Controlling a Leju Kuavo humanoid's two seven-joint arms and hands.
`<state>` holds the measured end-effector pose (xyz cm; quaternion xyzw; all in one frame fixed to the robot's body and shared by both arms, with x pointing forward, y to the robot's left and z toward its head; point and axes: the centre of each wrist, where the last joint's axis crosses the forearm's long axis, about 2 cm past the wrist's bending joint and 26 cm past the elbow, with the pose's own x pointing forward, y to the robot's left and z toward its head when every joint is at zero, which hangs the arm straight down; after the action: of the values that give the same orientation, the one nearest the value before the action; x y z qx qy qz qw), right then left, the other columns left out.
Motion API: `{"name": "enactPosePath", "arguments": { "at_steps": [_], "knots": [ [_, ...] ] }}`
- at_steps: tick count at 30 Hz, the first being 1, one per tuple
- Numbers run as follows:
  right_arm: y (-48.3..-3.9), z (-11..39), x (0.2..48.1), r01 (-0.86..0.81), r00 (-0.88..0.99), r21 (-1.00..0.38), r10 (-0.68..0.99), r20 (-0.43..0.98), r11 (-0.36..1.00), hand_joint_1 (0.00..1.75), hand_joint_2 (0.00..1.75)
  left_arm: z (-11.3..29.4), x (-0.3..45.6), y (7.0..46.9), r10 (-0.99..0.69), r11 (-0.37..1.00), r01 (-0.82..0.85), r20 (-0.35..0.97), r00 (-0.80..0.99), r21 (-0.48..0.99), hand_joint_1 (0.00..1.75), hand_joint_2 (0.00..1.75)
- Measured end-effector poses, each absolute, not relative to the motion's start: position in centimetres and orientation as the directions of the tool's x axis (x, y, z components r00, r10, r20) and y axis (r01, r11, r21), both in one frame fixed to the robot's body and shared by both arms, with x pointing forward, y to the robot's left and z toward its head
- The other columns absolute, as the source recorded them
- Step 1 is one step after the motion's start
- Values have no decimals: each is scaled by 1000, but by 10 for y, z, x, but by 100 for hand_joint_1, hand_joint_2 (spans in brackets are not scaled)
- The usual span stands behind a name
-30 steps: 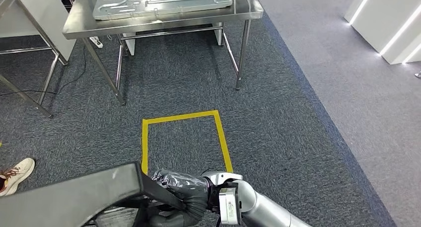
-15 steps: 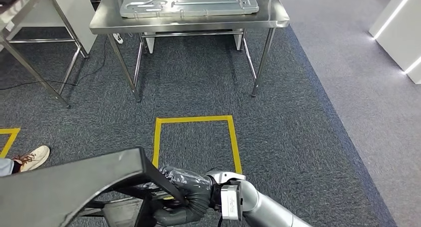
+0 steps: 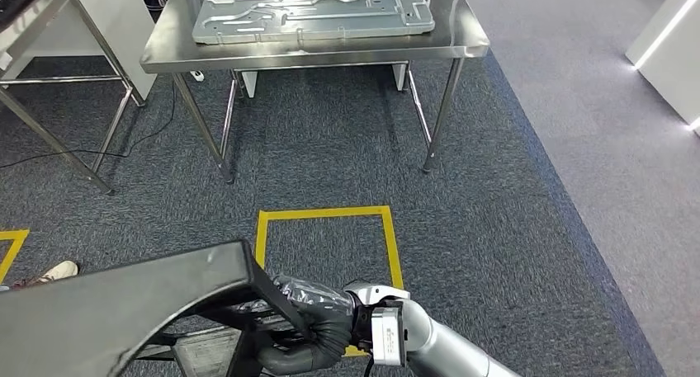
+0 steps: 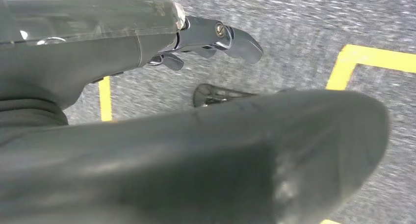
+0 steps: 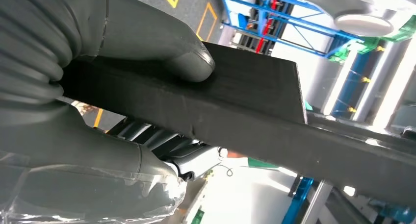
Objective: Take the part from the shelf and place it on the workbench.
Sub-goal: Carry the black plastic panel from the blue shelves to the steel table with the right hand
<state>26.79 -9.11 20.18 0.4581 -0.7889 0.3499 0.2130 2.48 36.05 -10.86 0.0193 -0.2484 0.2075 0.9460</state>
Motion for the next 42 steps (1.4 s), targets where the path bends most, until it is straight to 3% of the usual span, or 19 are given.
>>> {"name": "enactPosePath", "arguments": {
  "at_steps": [14,42],
  "knots": [
    [-93,202,273,-904,-426,-289,-602,676,315,161,175,-108,29,359,378,915,-398,485,789,-66,0,0],
    [-95,198,276,-880,-468,-305,-563,681,363,161,175,-109,23,357,382,912,-403,505,774,-73,0,0]
  ]
}}
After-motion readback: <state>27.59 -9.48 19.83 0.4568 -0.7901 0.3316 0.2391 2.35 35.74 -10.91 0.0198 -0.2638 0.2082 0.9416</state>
